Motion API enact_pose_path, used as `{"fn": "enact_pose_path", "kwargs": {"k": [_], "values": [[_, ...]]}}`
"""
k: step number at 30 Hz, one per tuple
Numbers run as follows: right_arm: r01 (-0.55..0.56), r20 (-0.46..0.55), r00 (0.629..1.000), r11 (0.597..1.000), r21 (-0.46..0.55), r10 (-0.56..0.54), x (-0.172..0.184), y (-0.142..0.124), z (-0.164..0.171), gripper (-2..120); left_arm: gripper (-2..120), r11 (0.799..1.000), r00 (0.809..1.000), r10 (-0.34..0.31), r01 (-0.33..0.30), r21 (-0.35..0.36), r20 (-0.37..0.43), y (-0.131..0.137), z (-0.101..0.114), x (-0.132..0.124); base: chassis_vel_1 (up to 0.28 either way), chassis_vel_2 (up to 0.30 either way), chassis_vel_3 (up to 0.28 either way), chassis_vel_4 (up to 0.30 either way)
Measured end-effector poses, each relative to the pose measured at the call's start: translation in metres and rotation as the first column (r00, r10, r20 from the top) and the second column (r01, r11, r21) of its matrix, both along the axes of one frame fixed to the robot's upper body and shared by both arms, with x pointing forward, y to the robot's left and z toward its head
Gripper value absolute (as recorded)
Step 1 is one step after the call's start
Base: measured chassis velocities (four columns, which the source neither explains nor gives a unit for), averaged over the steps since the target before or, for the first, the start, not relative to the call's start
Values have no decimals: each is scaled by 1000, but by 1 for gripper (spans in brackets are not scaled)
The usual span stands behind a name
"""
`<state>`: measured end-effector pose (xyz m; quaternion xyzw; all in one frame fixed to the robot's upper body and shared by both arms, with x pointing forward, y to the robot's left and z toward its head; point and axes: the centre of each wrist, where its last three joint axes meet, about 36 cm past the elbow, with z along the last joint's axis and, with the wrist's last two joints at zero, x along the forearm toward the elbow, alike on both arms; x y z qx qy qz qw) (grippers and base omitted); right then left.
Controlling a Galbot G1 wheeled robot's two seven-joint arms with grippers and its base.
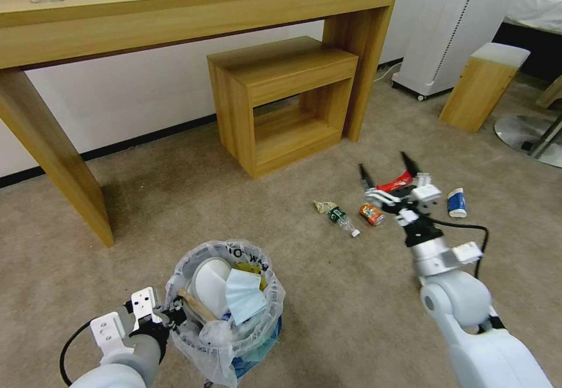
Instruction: Pick up the trash bin and place the garbage on the floor into it.
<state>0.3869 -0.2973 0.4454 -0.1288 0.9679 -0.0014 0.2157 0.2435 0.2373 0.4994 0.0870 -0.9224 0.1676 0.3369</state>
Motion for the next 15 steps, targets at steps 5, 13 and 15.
{"fn": "enact_pose_path", "kwargs": {"k": [5, 13, 15], "values": [[57, 14, 998, 998, 35, -57, -20, -8, -7, 100, 0, 1000, 999, 3, -4, 23, 42, 3, 9, 3, 0, 0, 0, 0], [95, -26, 995, 994, 48, -94, -42, -3, -33, 100, 0, 1000, 997, 2, -3, 7, 73, -2, 16, 0, 0, 0, 0, 0], [96, -29, 995, 994, 49, -95, -43, -2, -36, 100, 0, 1000, 997, 2, -2, 5, 74, -3, 16, 0, 0, 0, 0, 0]]}}
